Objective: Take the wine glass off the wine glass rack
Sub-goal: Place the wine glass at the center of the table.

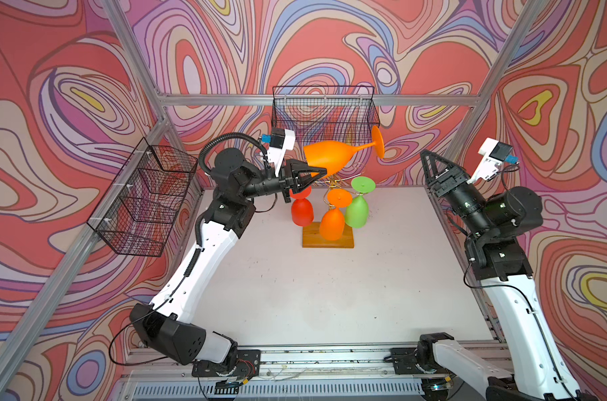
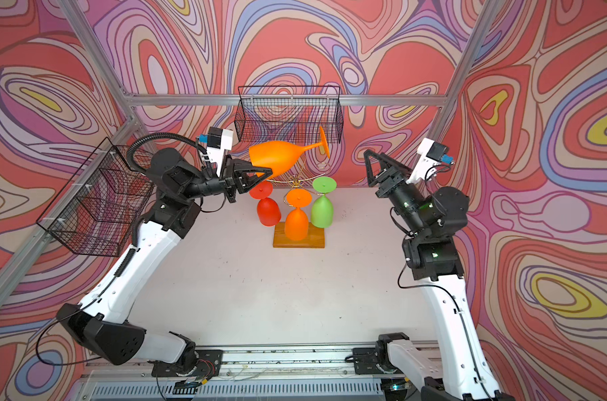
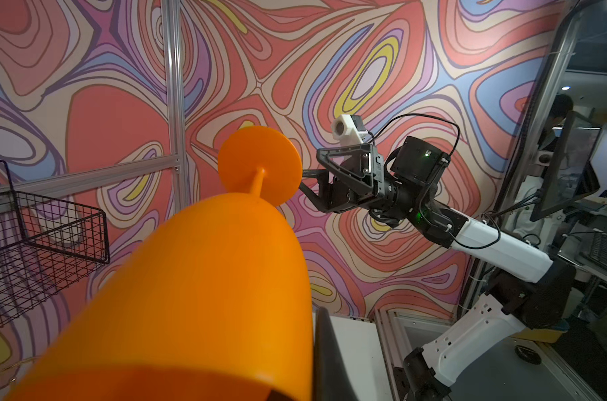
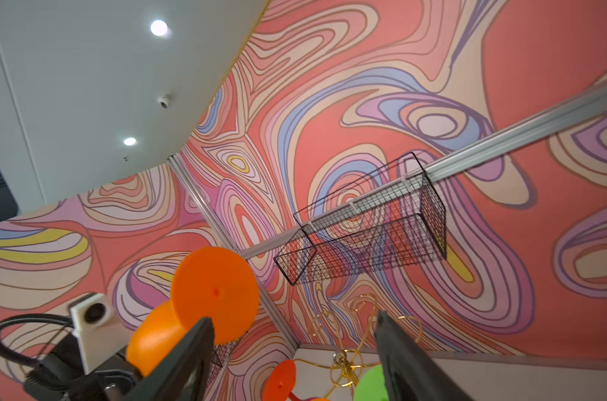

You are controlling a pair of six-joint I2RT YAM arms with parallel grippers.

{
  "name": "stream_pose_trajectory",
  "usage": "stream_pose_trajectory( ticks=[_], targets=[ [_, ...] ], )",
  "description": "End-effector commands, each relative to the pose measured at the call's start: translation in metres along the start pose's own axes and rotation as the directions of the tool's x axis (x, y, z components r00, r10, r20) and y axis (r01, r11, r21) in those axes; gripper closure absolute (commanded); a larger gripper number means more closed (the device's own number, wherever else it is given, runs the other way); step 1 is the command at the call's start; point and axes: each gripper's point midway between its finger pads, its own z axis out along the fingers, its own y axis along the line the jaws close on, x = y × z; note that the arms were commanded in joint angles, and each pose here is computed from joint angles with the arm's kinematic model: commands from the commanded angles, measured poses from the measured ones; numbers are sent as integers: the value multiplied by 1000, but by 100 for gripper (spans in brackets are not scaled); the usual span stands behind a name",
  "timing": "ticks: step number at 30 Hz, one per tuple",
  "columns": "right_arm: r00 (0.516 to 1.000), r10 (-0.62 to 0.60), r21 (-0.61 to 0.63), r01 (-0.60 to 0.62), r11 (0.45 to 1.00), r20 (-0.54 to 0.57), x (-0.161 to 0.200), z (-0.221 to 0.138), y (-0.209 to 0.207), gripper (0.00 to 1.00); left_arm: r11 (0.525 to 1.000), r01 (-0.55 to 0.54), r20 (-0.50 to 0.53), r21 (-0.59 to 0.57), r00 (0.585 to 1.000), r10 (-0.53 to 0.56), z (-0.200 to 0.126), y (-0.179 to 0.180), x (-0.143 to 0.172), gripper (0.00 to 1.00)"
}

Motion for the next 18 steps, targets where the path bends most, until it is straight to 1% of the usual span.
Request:
stream_pose_trajectory(
  ticks=[1,4,8,12,18],
  targets=[
    [995,-12,152,27,988,-102,34,-2,-40,23,994,-37,-202,-99,979,16,-8,-9,33,100],
    [993,-27,224,52,973,-114,37,-8,-54,23,992,-88,-292,-95,955,57,-5,-31,37,100],
    [991,-41,331,81,940,-126,39,-18,-71,24,989,-120,-423,-87,903,72,0,-51,58,100],
    [988,-44,379,96,921,-145,44,-22,-82,24,987,-136,-533,-85,843,71,4,-60,86,100],
    [980,-37,446,122,887,-194,58,-28,-102,25,990,-107,-635,-93,772,24,12,-59,127,100]
  ],
)
